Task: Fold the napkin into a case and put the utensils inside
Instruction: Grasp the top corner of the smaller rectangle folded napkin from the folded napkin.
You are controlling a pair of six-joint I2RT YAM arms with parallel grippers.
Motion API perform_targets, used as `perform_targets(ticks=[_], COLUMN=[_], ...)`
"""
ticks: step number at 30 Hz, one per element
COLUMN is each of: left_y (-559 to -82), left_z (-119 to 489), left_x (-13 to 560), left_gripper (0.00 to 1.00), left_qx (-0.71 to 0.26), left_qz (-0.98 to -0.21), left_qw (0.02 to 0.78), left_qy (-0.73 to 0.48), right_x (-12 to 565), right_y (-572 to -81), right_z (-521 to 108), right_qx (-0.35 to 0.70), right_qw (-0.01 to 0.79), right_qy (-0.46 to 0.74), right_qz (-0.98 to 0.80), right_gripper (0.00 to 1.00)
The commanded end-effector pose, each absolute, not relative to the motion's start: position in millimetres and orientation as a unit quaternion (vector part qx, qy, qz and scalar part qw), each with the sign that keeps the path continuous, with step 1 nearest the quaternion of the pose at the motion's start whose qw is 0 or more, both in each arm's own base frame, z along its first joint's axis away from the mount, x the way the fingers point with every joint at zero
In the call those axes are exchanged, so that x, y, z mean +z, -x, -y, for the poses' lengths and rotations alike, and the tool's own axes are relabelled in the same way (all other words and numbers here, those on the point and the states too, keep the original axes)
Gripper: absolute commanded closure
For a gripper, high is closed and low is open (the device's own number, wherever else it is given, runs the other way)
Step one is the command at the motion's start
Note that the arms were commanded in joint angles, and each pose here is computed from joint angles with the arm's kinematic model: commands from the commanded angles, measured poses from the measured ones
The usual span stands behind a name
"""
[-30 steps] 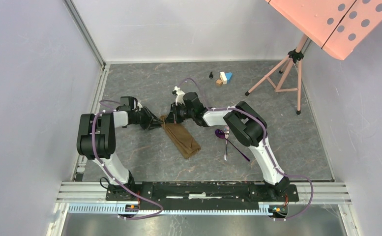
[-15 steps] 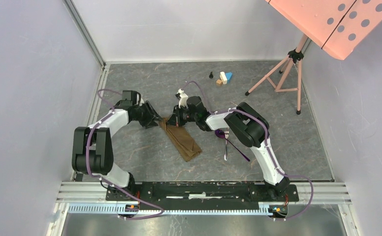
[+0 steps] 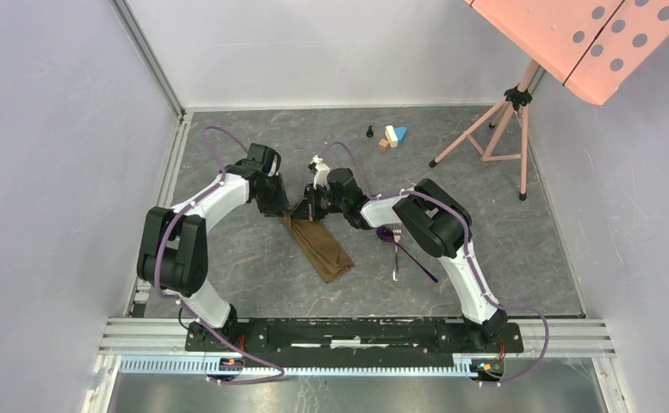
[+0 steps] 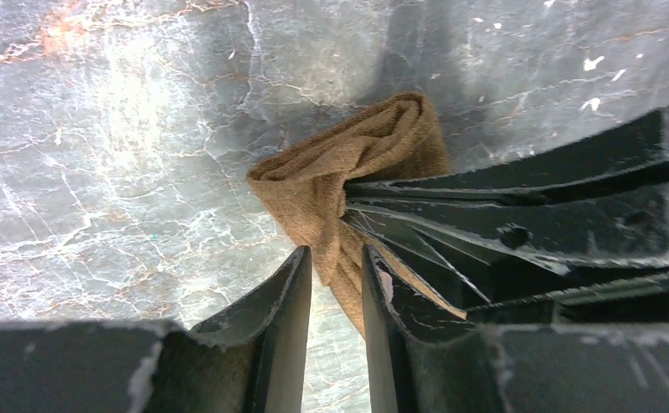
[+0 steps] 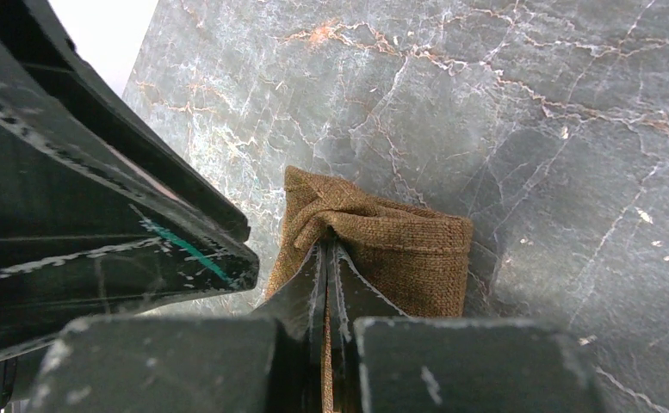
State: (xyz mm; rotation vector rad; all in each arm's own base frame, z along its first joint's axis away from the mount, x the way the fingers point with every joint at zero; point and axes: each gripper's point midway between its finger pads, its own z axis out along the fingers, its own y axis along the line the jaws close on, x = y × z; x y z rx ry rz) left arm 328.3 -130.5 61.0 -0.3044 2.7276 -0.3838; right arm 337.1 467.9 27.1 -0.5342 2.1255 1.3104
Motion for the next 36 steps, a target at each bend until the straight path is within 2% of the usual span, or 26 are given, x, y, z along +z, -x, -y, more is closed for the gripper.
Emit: perform_targets(ticks=[1, 8, 13, 17, 27, 31, 36], left_y=[-331.5, -335.7, -338.7, -343.8, -343.5, -347.8, -353.4], left_z=[126.3, 134.6, 130.0, 125.8, 127.7, 132.1, 146.8], left_x=[54.7, 48.8, 47.0, 48.8, 58.0, 74.7, 91.0], left_gripper=[0.67, 0.67, 0.76, 0.78, 0.97, 0.98, 0.98], left_qx=[-0.109, -0.108, -0.087, -0.072, -0.072, -0.092, -0.140], left_qz=[-0.975, -0.977, -0.978, -0.978, -0.978, -0.969, -0.954], left_qw=[0.179, 0.174, 0.177, 0.185, 0.191, 0.226, 0.264], left_qy=[0.077, 0.067, 0.067, 0.062, 0.041, 0.032, 0.023], right_x=[25.3, 24.5, 25.3, 23.4, 21.2, 22.0, 12.2], right_y=[-335.4, -335.7, -337.2, -337.0, -337.5, -334.6, -307.9], right_z=[-468.0, -468.9, -470.3, -470.8, -471.2, -474.9, -482.7], right_qx=[0.491, 0.490, 0.487, 0.484, 0.468, 0.451, 0.436], right_qw=[0.282, 0.281, 0.284, 0.283, 0.289, 0.294, 0.285], right_qy=[0.202, 0.203, 0.205, 0.208, 0.220, 0.243, 0.269], right_qz=[-0.799, -0.800, -0.800, -0.802, -0.806, -0.807, -0.811], right_gripper=[1.00, 1.00, 1.00, 1.00, 1.00, 1.00, 1.00])
